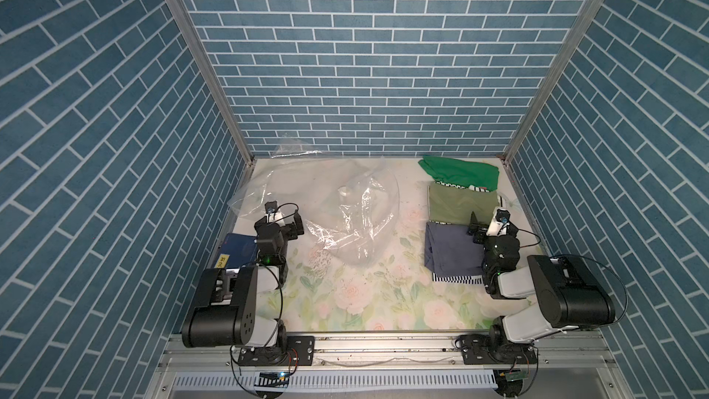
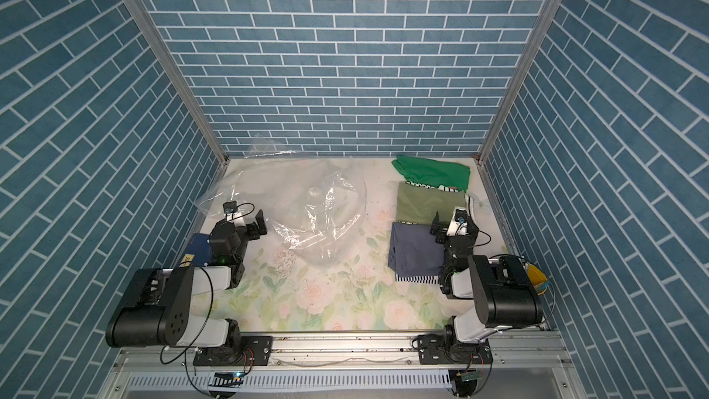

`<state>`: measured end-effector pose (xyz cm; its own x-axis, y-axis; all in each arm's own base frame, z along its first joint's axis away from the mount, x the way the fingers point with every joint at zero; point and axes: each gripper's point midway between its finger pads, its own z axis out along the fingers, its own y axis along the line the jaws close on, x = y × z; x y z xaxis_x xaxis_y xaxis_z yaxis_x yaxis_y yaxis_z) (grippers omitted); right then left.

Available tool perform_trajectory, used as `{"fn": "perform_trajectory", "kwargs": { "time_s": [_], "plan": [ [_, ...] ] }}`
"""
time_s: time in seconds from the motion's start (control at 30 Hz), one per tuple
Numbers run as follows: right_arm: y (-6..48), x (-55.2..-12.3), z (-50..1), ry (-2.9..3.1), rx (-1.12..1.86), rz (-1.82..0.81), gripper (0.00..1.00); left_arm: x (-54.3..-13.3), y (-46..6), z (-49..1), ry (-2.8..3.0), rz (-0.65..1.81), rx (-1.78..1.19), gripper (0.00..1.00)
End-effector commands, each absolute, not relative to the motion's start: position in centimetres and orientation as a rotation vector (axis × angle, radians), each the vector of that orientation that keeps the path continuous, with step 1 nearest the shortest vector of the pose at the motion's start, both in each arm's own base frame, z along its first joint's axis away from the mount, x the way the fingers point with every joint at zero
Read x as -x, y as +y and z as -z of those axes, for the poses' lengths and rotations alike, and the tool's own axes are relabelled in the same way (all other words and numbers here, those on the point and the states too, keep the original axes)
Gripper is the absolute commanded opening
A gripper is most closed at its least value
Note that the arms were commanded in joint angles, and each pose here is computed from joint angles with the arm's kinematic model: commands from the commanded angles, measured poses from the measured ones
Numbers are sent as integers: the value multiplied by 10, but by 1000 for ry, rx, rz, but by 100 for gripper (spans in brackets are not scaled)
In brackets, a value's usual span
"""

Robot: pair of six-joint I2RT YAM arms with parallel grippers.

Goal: Take the tank top out of the vacuum bag
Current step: Reset both arms

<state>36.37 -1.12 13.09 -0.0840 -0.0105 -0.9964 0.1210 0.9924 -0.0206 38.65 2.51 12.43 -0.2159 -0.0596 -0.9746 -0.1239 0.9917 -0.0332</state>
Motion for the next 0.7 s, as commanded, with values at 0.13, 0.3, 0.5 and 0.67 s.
{"fn": "perform_trajectory", "kwargs": {
  "time_s": [0.13, 0.3, 0.5, 0.67],
  "plan": [
    [-13, -366, -130, 1657, -69, 149, 99, -377, 19, -133, 1686, -67, 121, 100],
    [-13, -366, -130, 1658, -69, 149, 99, -375, 14, -131, 1683, -64, 95, 100],
    [-13, -367, -130, 1658, -69, 149, 99, -374, 8, -131, 1674, -49, 61, 100],
    [-13, -366, -130, 1657, -69, 149, 99, -374, 9, -131, 1674, -50, 63, 100]
  ]
}}
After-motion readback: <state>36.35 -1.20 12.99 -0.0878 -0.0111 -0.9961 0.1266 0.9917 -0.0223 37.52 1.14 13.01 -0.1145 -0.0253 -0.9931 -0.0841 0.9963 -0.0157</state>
